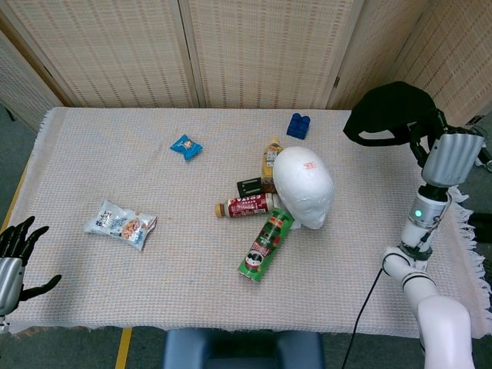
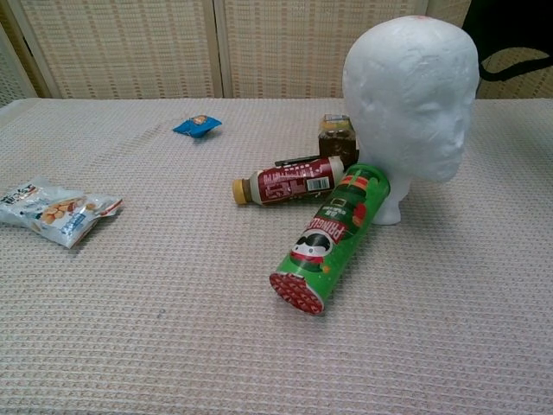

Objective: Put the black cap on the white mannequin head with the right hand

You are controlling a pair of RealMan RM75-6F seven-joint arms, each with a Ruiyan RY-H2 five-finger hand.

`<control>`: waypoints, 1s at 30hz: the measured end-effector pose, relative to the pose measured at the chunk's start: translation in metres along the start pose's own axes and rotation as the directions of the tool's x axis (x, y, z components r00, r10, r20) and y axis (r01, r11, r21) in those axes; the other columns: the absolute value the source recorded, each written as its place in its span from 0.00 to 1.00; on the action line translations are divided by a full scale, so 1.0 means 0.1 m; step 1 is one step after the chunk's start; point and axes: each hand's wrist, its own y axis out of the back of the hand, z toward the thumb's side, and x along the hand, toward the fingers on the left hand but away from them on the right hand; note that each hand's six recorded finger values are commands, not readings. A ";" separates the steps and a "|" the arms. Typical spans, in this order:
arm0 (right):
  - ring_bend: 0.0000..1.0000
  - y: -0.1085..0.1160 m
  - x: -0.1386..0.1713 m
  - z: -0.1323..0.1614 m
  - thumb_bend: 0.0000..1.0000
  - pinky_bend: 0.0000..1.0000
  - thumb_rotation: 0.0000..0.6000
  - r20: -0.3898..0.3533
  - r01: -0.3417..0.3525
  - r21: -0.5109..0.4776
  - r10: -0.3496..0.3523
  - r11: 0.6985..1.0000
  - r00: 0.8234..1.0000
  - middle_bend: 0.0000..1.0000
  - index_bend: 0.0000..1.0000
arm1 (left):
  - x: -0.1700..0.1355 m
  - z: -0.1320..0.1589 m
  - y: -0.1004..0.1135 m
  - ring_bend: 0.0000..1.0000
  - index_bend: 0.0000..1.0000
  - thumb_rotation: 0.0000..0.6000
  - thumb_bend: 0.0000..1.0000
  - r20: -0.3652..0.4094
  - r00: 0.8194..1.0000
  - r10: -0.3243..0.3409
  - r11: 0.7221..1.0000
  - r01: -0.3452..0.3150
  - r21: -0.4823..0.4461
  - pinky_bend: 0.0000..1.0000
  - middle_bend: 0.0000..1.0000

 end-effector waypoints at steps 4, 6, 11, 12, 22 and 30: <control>1.00 -0.02 -0.17 0.29 0.44 1.00 1.00 -0.034 0.028 -0.030 -0.029 0.999 0.999 1.00 0.99 | 0.01 -0.01 0.01 0.00 0.17 1.00 0.19 -0.005 1.000 0.000 1.000 0.000 -0.004 0.08 0.00; 1.00 -0.04 -0.23 0.47 0.44 1.00 1.00 -0.056 0.035 -0.048 -0.038 0.998 0.998 1.00 0.99 | 0.01 -0.02 0.02 0.00 0.17 1.00 0.19 -0.006 1.000 0.005 1.000 -0.005 -0.006 0.08 0.00; 1.00 -0.08 -0.30 0.95 0.44 1.00 1.00 -0.110 0.044 -0.105 -0.056 0.994 0.992 1.00 0.99 | 0.02 -0.05 0.05 0.00 0.17 1.00 0.19 -0.017 1.000 0.013 1.000 -0.013 -0.010 0.08 0.00; 1.00 -0.08 -0.30 1.01 0.44 1.00 1.00 -0.116 0.045 -0.116 -0.058 0.992 0.992 1.00 0.99 | 0.02 -0.05 0.05 0.00 0.17 1.00 0.19 -0.017 1.000 0.013 1.000 -0.013 -0.010 0.08 0.00; 1.00 -0.12 -0.03 1.38 0.44 1.00 1.00 -0.177 0.010 -0.204 -0.047 0.979 0.983 1.00 0.99 | -0.01 -0.03 0.09 0.00 0.17 1.00 0.19 -0.009 1.000 0.022 1.000 -0.022 -0.015 0.08 0.00; 1.00 -0.04 0.23 1.49 0.44 1.00 1.00 -0.221 -0.002 -0.272 -0.061 0.962 0.973 1.00 0.99 | -0.02 -0.02 0.11 0.00 0.17 1.00 0.19 -0.003 1.000 0.028 0.999 -0.028 -0.017 0.08 0.00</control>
